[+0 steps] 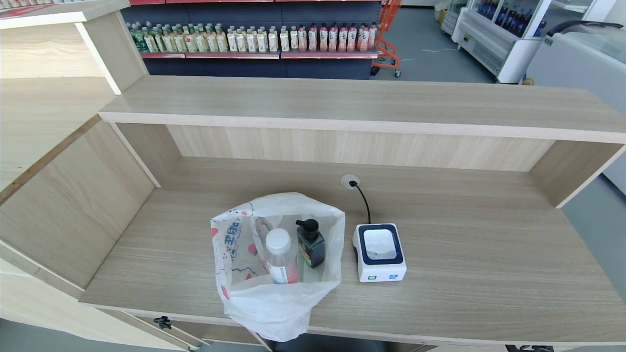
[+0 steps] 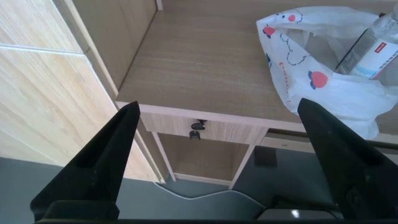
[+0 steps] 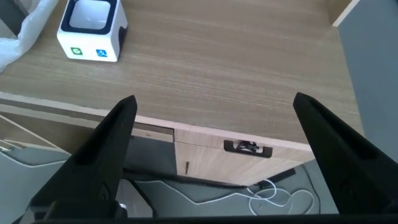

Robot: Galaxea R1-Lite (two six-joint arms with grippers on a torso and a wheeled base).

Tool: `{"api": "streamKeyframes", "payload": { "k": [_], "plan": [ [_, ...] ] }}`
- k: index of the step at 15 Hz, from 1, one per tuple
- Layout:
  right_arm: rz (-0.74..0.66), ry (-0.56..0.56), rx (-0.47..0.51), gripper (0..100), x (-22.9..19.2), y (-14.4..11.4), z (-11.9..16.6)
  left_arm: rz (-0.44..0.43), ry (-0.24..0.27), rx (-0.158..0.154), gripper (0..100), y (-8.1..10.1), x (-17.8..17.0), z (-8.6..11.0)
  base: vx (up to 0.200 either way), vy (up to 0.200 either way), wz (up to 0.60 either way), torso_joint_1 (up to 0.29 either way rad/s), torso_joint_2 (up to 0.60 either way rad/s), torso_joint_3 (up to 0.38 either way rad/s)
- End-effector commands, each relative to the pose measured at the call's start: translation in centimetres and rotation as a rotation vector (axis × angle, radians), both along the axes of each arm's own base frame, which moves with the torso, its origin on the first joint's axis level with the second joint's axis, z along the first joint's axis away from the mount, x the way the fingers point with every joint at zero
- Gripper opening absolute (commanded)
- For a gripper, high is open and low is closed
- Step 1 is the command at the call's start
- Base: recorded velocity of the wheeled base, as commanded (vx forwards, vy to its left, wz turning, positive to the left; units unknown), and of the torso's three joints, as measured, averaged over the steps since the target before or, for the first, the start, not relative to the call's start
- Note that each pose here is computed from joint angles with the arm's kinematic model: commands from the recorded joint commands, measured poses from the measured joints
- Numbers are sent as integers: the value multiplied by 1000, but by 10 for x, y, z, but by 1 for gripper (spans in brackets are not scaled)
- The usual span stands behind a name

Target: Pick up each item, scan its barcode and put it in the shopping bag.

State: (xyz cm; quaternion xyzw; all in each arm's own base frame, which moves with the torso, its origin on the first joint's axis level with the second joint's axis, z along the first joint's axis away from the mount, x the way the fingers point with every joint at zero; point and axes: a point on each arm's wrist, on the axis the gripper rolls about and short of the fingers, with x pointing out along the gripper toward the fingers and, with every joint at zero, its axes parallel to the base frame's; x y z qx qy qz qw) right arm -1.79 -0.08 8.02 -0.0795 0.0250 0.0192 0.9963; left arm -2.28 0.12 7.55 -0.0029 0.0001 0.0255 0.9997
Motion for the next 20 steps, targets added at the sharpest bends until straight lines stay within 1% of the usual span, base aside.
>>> {"api": "streamKeyframes", "payload": {
  "k": [1,5,6,8,9,12,20],
  "plan": [
    [1,7,0,100,0,0,0,1,-2,0,100,0,0,0,0,0,0,0,0,0],
    [1,8,23,100,0,0,0,1,0,0,100,0,0,0,0,0,0,0,0,0],
    [0,10,46,100,1,0,-1,1,-2,0,100,0,0,0,0,0,0,0,0,0],
    [-9,30,131,100,0,0,-3,1,-2,0,100,0,0,0,0,0,0,0,0,0],
    [-14,33,148,100,-1,0,-5,1,-2,0,100,0,0,0,0,0,0,0,0,0],
    [-39,-31,145,100,-5,1,-6,1,-2,0,100,0,0,0,0,0,0,0,0,0],
    [-40,-29,150,100,-5,1,-6,1,0,0,100,0,0,0,0,0,0,0,0,0]
  ]
}}
